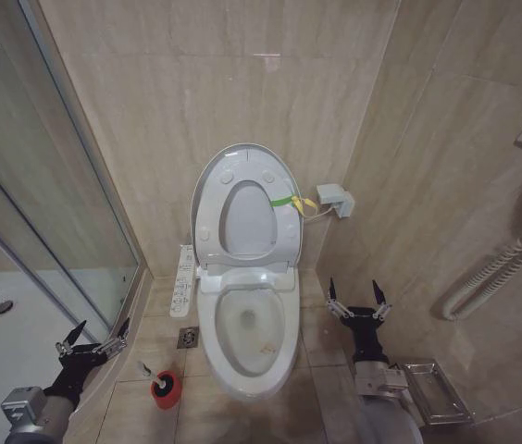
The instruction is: Open the toilet lid, clean the toilet bowl with a toilet brush, close the toilet lid, and flush.
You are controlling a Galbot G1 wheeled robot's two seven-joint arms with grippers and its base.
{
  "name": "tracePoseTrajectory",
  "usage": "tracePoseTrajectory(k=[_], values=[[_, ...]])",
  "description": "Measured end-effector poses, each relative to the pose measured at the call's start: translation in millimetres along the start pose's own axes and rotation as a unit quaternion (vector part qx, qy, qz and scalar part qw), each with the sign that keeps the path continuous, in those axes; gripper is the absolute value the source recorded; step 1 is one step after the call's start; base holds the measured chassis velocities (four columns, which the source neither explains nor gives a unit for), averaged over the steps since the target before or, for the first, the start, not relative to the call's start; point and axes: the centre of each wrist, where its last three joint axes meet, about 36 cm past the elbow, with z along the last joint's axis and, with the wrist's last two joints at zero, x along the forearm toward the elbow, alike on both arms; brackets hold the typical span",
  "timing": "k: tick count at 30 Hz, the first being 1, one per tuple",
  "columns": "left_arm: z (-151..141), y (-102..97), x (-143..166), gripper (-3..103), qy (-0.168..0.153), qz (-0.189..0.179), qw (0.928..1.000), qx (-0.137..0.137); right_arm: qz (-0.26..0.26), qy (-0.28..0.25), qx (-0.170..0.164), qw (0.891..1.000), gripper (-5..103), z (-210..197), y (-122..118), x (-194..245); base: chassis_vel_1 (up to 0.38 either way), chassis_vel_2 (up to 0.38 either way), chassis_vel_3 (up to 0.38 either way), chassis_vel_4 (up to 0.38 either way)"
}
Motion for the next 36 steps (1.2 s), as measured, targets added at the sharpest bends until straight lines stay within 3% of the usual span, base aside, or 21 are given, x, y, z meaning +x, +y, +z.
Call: tracePoseTrajectory(k=[36], values=[[0.0, 0.0, 0.0, 100, 0.000, 0.000, 1.0000, 0.000, 0.000, 0.000, 0.000, 1.000, 100, 0.2, 0.0, 0.1, 0.000, 0.000, 0.000, 0.000]])
